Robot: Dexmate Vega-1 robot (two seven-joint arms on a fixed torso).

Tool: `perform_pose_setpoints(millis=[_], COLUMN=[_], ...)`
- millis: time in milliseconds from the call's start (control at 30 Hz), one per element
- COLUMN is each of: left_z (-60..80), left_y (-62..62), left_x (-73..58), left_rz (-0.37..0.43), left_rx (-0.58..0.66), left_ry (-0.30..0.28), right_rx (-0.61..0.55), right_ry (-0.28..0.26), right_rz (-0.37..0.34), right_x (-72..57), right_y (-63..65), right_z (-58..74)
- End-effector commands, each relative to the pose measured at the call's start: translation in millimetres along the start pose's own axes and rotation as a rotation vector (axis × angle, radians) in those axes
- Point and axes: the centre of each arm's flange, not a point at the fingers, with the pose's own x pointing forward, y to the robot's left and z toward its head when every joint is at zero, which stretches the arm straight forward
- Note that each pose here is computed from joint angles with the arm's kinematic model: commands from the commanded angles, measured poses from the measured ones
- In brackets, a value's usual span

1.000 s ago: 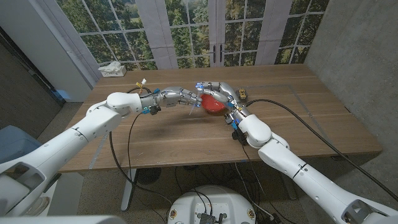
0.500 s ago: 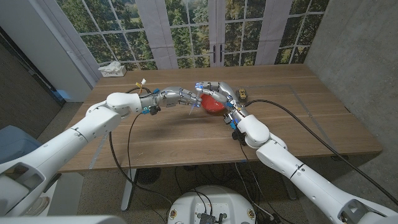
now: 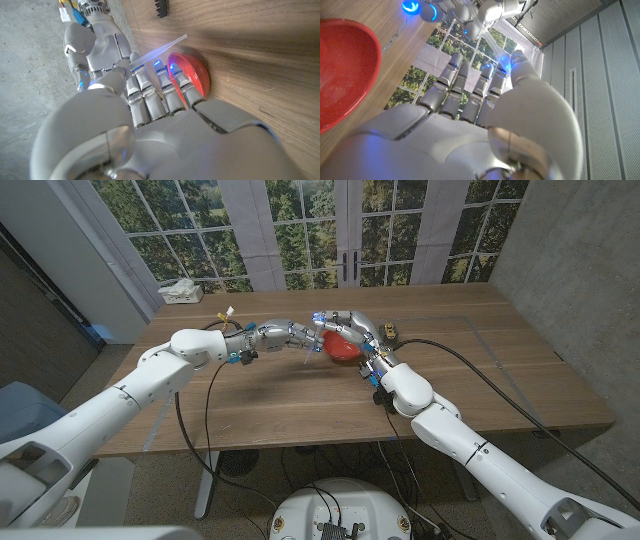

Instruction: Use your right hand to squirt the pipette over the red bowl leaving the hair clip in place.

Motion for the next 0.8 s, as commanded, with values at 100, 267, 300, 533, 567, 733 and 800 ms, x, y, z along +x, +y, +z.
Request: perform_pose_setpoints(millis=[100, 267, 300, 533, 567, 733, 800], left_z=[0.4, 0.6, 0.5, 1.3, 1.5, 2.9, 3.6], left_y=[3.1, 4.4, 4.6, 6.0, 6.2, 7.0, 7.4], left_x=[0.1, 0.5, 0.5, -2.5, -2.9, -4.2, -5.4], left_rz=[0.005, 0.002, 0.003, 0.022, 0.025, 0.032, 0.04], left_rx=[-0.001, -0.001, -0.001, 0.012, 0.013, 0.036, 0.047], left_ry=[-0.002, -0.001, -0.001, 0.005, 0.004, 0.006, 0.009], right_rx=[0.004, 0.005, 0.0, 0.001, 0.005, 0.001, 0.0], right_ry=[-0.001, -0.003, -0.004, -0.001, -0.001, 0.005, 0.007], right_rz=[0.005, -0.002, -0.001, -0.006, -0.006, -0.006, -0.006], right_x=[2.9, 3.7, 4.0, 5.2, 5.5, 7.1, 7.8], right_y=[-2.1, -2.6, -2.8, -4.7, -4.8, -5.5, -5.8], right_z=[0.1, 0.0, 0.1, 0.1, -0.1, -0.9, -1.0])
